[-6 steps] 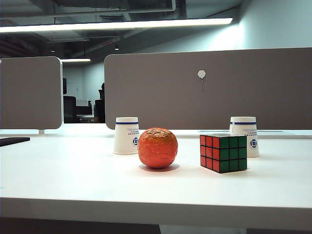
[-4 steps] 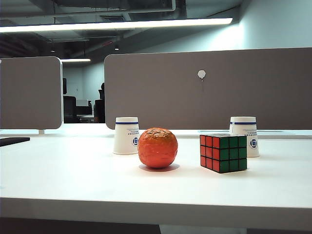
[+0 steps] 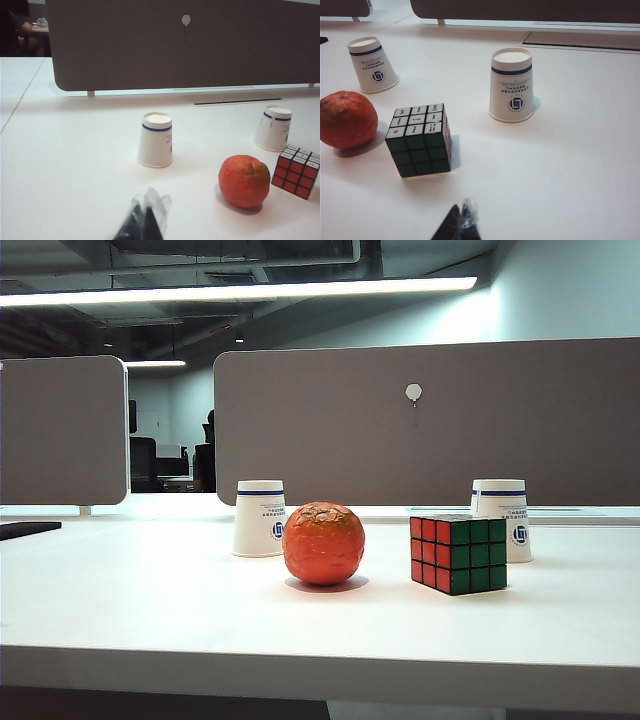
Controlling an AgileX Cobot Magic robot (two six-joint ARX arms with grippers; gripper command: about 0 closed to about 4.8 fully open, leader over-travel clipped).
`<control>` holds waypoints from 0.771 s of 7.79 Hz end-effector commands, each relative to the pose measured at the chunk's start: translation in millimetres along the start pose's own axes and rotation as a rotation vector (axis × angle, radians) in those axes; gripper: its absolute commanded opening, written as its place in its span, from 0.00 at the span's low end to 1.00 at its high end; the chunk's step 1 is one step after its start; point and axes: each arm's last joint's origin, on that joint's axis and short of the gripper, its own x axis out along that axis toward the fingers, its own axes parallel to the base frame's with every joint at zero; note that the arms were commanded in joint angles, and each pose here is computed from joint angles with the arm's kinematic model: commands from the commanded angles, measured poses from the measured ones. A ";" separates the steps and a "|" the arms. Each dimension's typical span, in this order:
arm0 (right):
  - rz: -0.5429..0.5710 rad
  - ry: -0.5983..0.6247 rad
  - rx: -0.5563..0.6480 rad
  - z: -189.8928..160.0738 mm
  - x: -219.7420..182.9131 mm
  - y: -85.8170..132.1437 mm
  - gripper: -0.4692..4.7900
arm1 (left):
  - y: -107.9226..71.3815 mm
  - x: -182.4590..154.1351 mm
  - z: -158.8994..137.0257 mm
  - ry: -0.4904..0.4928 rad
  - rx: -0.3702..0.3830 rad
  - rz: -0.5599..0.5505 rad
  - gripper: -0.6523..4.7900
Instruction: Carefully pick up the cup on the right and stack it on top of the cup on the left.
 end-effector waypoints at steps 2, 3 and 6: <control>0.002 -0.017 -0.004 1.2 0.1 0.1 0.09 | -0.1 -0.1 1.9 -0.013 0.007 -0.001 0.11; 0.002 -0.018 -0.004 1.2 0.1 0.1 0.09 | -0.2 -0.1 1.9 -0.013 0.007 -0.003 0.11; 0.005 -0.062 -0.007 5.5 -0.1 0.5 0.09 | -0.5 -0.1 1.9 -0.012 0.001 -0.014 0.11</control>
